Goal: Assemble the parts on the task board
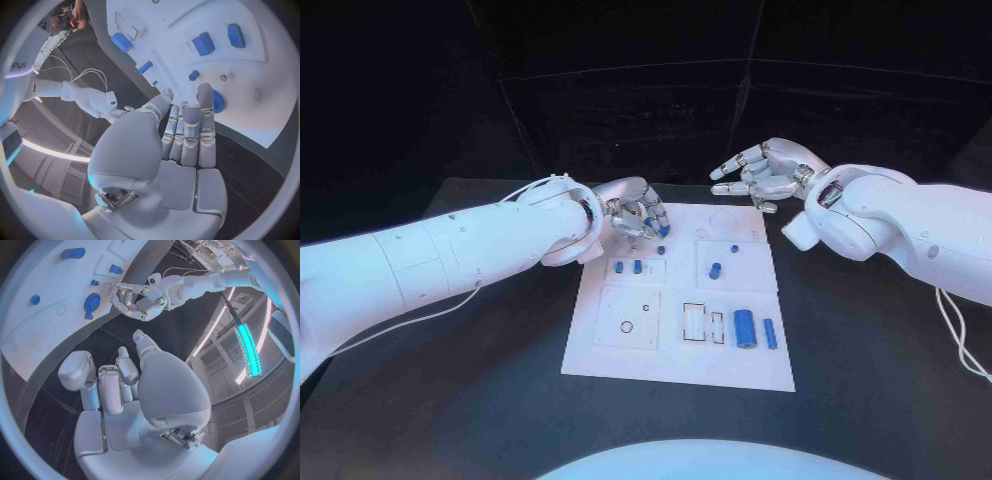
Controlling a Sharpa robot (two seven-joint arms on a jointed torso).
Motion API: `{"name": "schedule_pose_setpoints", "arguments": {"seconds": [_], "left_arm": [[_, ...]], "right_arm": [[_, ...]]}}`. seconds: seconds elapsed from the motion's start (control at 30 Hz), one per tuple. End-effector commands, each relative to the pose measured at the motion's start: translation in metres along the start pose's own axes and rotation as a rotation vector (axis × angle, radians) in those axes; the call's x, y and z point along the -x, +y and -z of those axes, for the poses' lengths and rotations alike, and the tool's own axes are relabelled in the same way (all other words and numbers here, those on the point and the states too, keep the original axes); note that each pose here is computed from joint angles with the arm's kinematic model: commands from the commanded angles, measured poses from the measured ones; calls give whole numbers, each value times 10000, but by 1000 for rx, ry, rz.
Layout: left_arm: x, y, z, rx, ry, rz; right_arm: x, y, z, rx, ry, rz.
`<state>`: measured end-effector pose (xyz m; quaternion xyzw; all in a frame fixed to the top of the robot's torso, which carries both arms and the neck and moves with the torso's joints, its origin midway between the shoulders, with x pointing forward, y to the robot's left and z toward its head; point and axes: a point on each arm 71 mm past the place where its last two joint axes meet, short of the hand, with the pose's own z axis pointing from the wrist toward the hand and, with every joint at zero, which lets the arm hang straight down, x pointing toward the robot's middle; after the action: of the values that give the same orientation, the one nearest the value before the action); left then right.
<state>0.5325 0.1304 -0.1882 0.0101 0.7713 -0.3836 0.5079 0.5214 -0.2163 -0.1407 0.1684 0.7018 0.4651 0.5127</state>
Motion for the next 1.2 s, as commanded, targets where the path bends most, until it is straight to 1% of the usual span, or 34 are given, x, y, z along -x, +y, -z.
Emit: {"name": "schedule_pose_setpoints", "arguments": {"seconds": [0.03, 0.2, 0.37, 0.53, 0.77, 0.93, 1.2], "left_arm": [[-31, -67, -37, -79, 1, -178], [-105, -53, -101, -42, 34, -273], [-157, -55, -134, -17, 62, -322], [-188, -75, -161, -1, 72, -344], [-201, -81, -188, 21, 74, -357], [-235, -93, -221, 26, 89, -359], [-281, -86, -270, 45, 120, -367]], "right_arm": [[0, 20, -6, 9, 4, 0], [-6, 24, -10, 11, 5, 0], [-13, 29, -16, 12, 7, -1], [-18, 32, -19, 13, 8, -1], [-22, 35, -21, 14, 9, -1], [-29, 40, -25, 15, 10, -2], [-38, 47, -30, 17, 13, -2]]}}
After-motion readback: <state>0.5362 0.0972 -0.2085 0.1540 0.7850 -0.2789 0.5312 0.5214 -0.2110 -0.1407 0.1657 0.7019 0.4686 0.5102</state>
